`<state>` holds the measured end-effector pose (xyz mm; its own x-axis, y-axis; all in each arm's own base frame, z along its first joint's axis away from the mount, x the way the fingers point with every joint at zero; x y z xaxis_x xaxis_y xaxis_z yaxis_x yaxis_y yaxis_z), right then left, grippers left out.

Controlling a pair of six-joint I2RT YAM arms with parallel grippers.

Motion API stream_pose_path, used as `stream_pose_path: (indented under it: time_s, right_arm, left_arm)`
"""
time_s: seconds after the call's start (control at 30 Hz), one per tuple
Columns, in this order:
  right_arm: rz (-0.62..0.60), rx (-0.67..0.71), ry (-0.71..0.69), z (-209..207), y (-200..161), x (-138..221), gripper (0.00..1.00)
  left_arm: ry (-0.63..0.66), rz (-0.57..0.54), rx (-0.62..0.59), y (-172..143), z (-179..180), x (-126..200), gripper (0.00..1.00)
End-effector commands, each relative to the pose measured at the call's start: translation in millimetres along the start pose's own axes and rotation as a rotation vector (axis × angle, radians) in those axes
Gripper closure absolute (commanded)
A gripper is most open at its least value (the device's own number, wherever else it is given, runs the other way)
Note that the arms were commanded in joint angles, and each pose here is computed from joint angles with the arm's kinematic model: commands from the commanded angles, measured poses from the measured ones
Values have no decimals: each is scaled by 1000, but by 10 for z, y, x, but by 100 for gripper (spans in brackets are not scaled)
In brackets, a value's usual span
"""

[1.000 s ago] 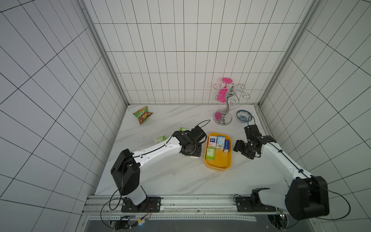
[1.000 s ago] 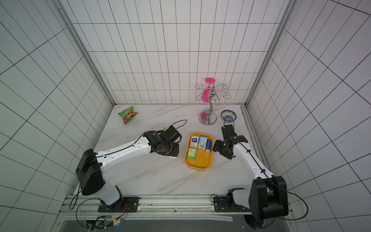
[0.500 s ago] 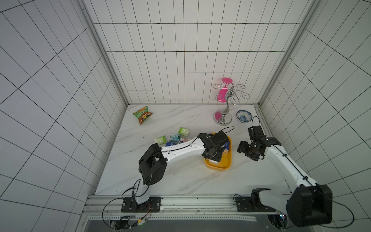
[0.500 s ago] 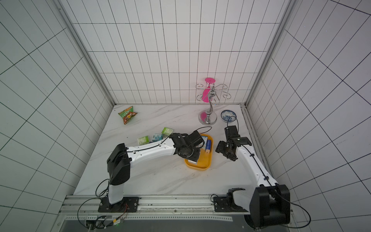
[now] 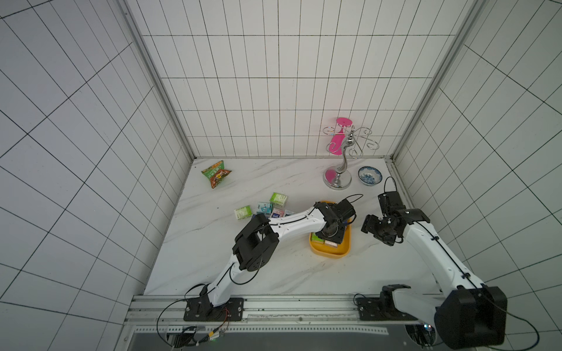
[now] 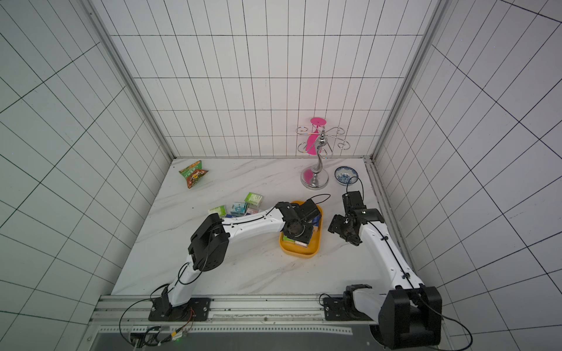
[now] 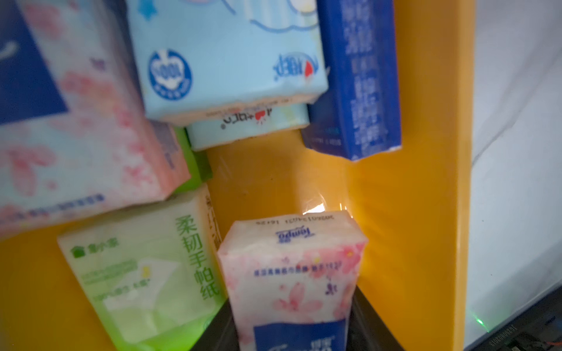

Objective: Put the pocket tissues into the storage box
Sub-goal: Place the pocket tissues in the storage box.

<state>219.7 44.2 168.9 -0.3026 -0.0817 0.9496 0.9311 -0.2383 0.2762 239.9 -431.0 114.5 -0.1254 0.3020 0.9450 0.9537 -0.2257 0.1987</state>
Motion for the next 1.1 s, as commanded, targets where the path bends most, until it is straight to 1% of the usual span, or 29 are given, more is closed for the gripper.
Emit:
stream_pose_path:
  time_s: [0.0, 0.13, 0.27, 0.37, 0.6, 0.77, 0.97, 1.07]
  right_arm:
    - [-31, 6, 0, 3, 78, 141, 26]
    - [-31, 15, 8, 17, 87, 159, 26]
    - [-36, 19, 16, 27, 95, 183, 26]
    - [-40, 23, 33, 48, 100, 211, 26]
    - [-42, 27, 60, 81, 108, 252, 26]
    - [-23, 36, 102, 149, 87, 264, 27]
    - [-11, 94, 130, 336, 72, 257, 28]
    - [-15, 98, 153, 437, 66, 249, 28]
  left_arm:
    - [21, -47, 51, 179, 76, 51, 46]
    - [19, -62, 74, 245, 125, 124, 38]
    - [-3, -77, 78, 248, 118, 279, 36]
    - [-30, -96, 84, 236, 115, 452, 36]
    - [-95, -138, 134, 180, 277, 969, 35]
    - [-107, -181, 200, 182, 607, 1270, 34]
    - [-67, -199, 279, 179, 1297, 1434, 34]
    - [-60, -189, 289, 193, 1659, 1453, 34]
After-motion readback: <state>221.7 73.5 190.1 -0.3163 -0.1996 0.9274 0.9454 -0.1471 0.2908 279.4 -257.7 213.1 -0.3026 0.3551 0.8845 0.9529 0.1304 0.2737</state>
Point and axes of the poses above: each gripper's point midway between its finger pads, its own x axis back along the fingers, its own z axis along the line the jaws close on, y = z × x, the point moved 6 cm from there along x, back along the fingers, and after that the axes turned 7 degrees about x, right-handed, at the moved point
